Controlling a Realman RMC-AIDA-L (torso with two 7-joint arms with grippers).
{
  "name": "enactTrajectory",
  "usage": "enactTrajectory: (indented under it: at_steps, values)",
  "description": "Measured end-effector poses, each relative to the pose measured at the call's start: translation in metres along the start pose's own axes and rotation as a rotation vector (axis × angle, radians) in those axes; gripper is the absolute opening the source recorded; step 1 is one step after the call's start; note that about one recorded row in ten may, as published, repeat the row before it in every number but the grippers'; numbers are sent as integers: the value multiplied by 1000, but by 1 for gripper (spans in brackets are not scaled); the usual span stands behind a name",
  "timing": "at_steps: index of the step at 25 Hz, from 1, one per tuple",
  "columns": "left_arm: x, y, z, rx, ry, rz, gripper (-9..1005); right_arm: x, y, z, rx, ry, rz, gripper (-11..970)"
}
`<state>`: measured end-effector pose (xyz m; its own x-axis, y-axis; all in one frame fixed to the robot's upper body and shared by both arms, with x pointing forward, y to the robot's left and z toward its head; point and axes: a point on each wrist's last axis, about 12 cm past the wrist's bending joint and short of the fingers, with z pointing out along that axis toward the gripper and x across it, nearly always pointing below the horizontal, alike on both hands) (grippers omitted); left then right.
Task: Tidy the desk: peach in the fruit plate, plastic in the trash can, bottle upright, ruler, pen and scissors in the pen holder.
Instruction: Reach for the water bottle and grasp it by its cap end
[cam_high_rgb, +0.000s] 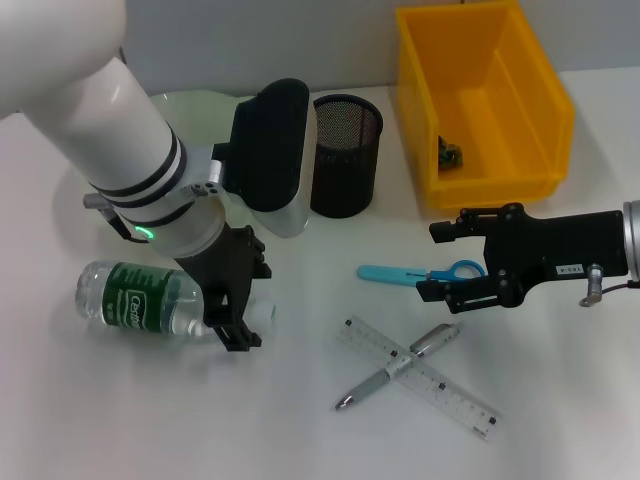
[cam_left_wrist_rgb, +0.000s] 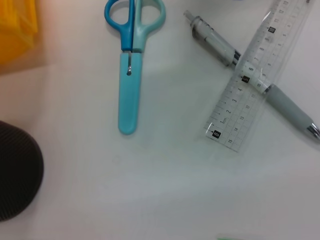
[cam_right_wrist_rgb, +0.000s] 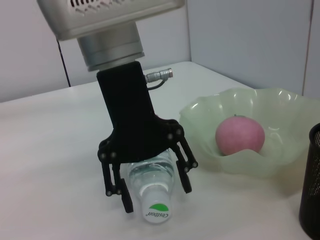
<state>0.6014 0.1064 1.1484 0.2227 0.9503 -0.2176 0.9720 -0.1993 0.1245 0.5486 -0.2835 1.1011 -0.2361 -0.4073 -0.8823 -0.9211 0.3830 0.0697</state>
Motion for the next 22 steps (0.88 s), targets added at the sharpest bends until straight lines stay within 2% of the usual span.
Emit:
enactTrajectory:
  at_steps: [6,11,17,22]
  values:
    - [0,-1,4,6,9,2,805,1,0,-1,2,-2,2,809]
    - [1,0,5,-1,6,3,735,1,0,-1,9,-10,7,809]
    - [0,-1,8,0,4,6,736,-1,-1,-1,9,-12,4,809]
    - [0,0,10,-6,7,9,676,0,-1,-1,9,-11,3,809]
